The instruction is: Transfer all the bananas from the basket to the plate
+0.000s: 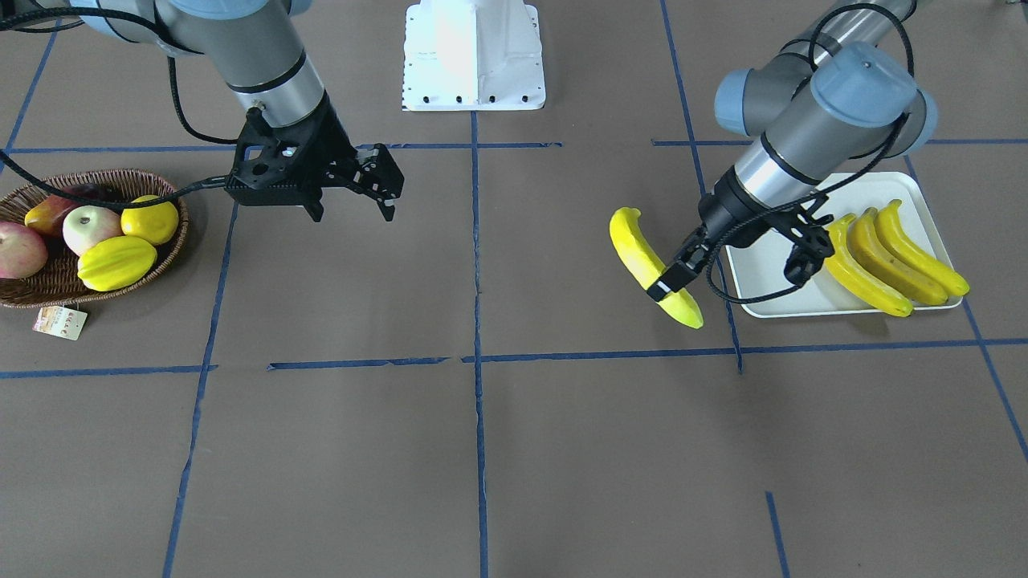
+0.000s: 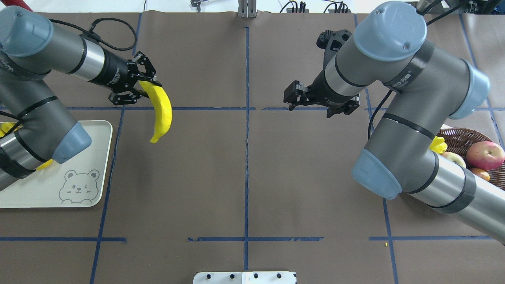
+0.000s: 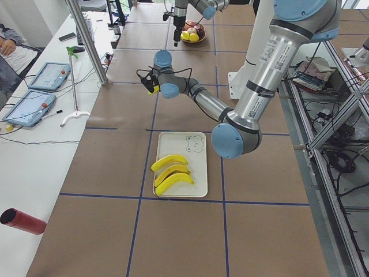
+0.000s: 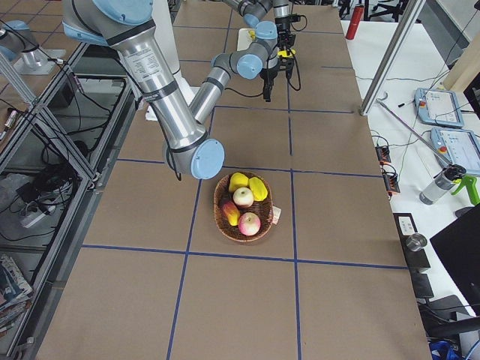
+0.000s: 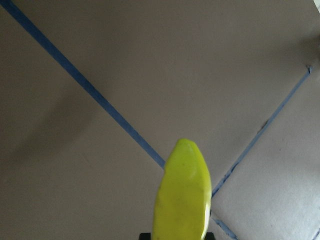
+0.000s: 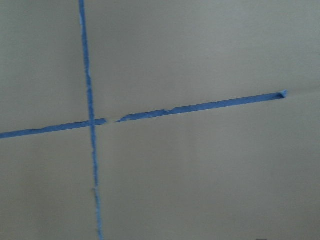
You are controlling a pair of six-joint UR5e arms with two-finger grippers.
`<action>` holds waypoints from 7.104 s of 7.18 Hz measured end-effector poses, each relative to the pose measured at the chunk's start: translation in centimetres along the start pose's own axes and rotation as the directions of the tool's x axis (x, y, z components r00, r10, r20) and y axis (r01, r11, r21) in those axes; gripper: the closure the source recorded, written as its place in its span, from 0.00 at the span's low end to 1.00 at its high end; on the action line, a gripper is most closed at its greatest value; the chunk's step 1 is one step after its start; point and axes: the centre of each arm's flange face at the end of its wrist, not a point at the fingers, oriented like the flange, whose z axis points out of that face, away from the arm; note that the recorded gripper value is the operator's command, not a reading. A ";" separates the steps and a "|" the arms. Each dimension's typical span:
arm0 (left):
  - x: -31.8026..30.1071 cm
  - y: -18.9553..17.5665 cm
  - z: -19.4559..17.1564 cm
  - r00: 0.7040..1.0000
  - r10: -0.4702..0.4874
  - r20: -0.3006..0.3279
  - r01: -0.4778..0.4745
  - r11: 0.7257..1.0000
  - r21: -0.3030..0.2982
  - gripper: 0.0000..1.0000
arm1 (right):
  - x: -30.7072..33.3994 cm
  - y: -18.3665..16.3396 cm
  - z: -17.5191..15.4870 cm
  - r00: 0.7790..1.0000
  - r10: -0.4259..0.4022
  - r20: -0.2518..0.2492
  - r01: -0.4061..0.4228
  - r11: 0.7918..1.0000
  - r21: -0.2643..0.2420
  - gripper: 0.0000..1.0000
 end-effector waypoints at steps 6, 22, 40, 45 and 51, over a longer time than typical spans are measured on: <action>-20.0 -13.6 -1.2 0.939 0.077 0.335 -0.153 0.966 0.208 1.00 | 12.0 -6.2 -1.9 0.948 -0.234 -0.216 0.225 0.972 -0.066 0.00; -26.8 -27.0 -14.0 0.603 0.697 0.389 -0.725 0.682 -0.096 0.01 | 26.6 -9.6 -5.9 0.916 -0.349 -0.196 0.327 0.935 -0.138 0.00; -35.7 -29.6 -25.4 0.506 0.799 0.325 -0.773 0.587 -0.239 0.01 | 61.3 -3.3 -7.4 0.965 -0.240 -0.111 0.224 0.965 -0.140 0.00; -35.7 -29.6 -25.5 0.507 0.798 0.325 -0.773 0.588 -0.238 0.01 | 61.2 -3.3 -7.4 0.964 -0.242 -0.108 0.227 0.964 -0.140 0.00; -35.8 -29.6 -25.4 0.507 0.798 0.325 -0.772 0.588 -0.240 0.01 | 61.1 -3.3 -7.4 0.964 -0.244 -0.108 0.228 0.964 -0.139 0.00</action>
